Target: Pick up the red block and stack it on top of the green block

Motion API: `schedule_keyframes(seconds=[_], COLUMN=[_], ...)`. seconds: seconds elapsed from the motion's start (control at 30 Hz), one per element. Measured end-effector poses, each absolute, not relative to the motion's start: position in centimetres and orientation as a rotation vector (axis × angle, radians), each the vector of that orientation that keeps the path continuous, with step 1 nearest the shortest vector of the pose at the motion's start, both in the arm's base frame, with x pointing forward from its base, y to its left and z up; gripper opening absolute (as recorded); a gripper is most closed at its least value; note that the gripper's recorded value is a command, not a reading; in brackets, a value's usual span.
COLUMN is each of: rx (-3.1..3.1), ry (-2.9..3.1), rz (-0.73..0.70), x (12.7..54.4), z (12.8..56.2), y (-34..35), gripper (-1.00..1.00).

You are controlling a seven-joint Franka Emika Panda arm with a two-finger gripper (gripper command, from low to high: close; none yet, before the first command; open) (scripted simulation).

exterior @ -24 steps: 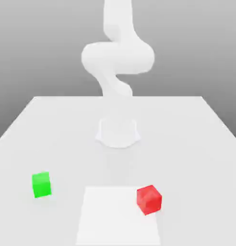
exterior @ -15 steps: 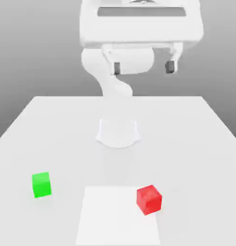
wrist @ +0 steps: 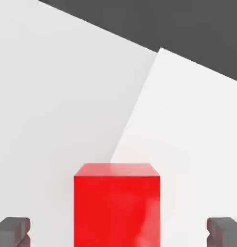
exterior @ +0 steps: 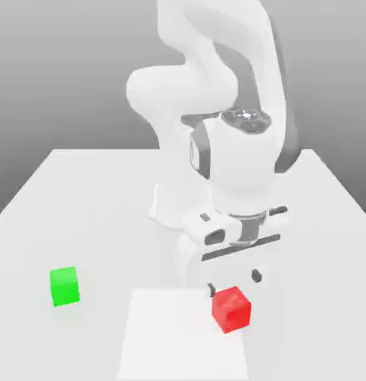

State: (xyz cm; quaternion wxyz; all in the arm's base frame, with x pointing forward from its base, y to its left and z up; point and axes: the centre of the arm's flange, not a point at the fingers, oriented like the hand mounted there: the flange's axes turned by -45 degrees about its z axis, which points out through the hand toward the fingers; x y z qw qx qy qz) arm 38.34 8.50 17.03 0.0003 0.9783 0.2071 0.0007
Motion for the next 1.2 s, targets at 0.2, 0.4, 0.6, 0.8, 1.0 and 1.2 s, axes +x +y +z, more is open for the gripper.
schedule_keyframes(seconds=[0.2,0.4,0.6,0.8,1.0,1.2], rx=[3.073,3.072,3.099,3.128,3.14,3.14], ry=[0.65,0.651,0.471,0.117,-0.128,-0.146], rz=[0.0,0.0,0.002,0.0,0.002,0.002], x=[38.2,38.3,38.9,36.4,30.9,30.5], z=[15.0,17.2,21.6,23.5,23.8,18.6], y=[8.5,8.5,1.7,-13.0,-22.7,-23.2], gripper=[-1.0,-1.0,-1.0,-1.0,-1.0,1.0])
